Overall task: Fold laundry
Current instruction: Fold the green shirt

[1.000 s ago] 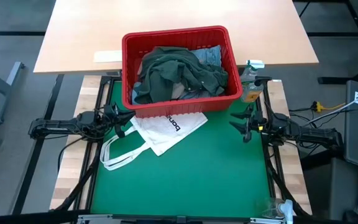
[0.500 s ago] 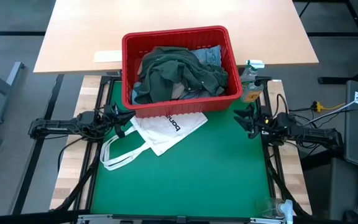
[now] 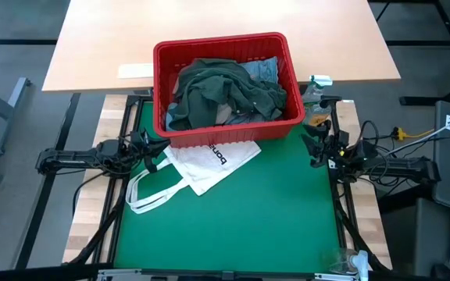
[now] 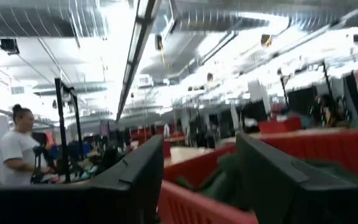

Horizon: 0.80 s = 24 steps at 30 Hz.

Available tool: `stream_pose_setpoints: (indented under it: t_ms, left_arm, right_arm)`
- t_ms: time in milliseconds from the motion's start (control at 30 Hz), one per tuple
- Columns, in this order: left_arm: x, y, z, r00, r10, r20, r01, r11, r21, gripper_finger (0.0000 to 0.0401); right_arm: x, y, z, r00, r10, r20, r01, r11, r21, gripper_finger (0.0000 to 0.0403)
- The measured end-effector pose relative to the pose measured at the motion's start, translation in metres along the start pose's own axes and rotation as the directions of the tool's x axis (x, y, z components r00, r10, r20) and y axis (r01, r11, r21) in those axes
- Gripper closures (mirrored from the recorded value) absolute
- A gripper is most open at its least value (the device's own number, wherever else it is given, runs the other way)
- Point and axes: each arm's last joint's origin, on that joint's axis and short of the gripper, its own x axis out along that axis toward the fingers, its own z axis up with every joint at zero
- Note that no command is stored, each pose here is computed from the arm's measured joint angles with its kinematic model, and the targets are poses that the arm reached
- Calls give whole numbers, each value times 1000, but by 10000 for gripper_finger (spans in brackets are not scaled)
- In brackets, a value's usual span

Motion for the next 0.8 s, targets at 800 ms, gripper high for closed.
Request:
stream_pose_setpoints:
  t_ms: [800]
  left_arm:
    - [0,0,0,1000,0,0,0,1000,-1,362]
  right_arm:
    - [70,17,36,989,-5,-147,-40,953,-300,205]
